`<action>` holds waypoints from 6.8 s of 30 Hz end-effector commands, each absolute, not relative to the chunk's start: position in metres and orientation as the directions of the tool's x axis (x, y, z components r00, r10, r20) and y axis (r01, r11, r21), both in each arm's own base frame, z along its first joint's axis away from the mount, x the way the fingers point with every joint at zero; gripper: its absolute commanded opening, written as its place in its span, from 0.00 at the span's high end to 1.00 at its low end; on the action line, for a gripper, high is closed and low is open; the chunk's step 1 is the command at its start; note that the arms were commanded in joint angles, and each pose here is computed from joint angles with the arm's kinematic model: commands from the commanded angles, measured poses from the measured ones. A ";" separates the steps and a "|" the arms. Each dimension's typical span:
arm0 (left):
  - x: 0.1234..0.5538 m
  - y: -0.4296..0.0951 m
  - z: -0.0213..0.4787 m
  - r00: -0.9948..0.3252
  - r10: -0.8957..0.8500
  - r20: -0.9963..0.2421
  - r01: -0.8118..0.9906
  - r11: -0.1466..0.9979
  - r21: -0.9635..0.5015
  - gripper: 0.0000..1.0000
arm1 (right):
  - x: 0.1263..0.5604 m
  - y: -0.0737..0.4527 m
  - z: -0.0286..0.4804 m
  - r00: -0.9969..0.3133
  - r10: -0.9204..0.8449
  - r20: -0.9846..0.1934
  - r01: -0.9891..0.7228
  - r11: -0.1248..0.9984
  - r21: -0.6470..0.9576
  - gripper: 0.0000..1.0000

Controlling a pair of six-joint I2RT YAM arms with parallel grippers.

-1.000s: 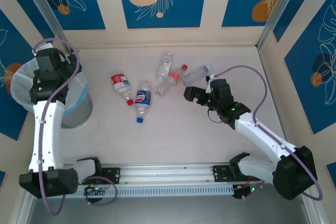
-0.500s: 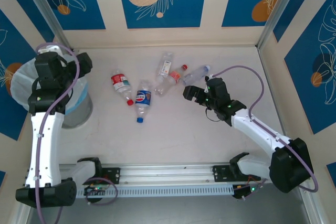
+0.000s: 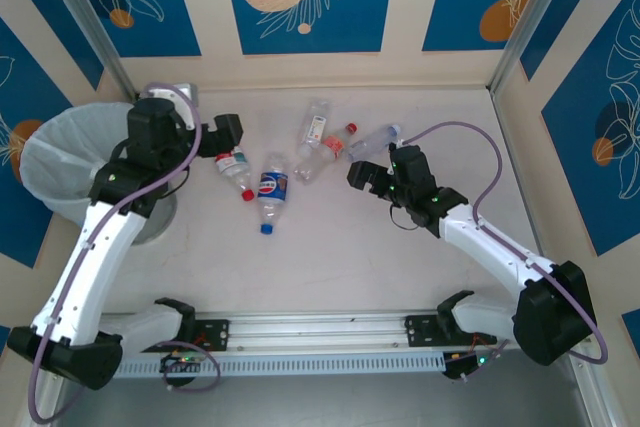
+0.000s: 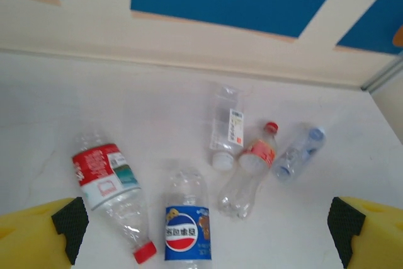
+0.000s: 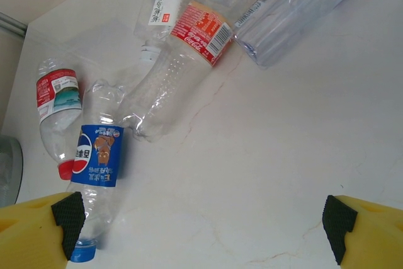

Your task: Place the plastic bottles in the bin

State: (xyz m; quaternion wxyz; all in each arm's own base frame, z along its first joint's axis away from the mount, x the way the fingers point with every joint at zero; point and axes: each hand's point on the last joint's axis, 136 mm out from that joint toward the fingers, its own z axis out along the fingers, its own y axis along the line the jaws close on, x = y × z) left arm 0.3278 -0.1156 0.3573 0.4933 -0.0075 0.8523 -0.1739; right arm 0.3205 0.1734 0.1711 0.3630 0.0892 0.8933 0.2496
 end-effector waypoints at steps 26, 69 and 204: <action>0.418 -0.098 0.149 -0.763 -0.244 -0.598 -0.362 0.928 0.084 0.01 | 0.304 0.176 0.170 -0.749 0.269 -0.606 -0.035 0.897 0.441 0.01; 0.458 -0.068 0.020 -0.888 -0.331 -0.320 -0.354 0.935 0.016 0.01 | 0.279 0.242 0.194 -0.697 -0.071 -0.713 -0.385 0.876 0.289 0.01; 0.372 0.152 0.296 -0.408 -0.480 -0.777 -0.636 0.760 -0.136 0.38 | 0.293 0.266 0.199 -0.646 -0.137 -0.751 -0.463 0.853 0.243 0.01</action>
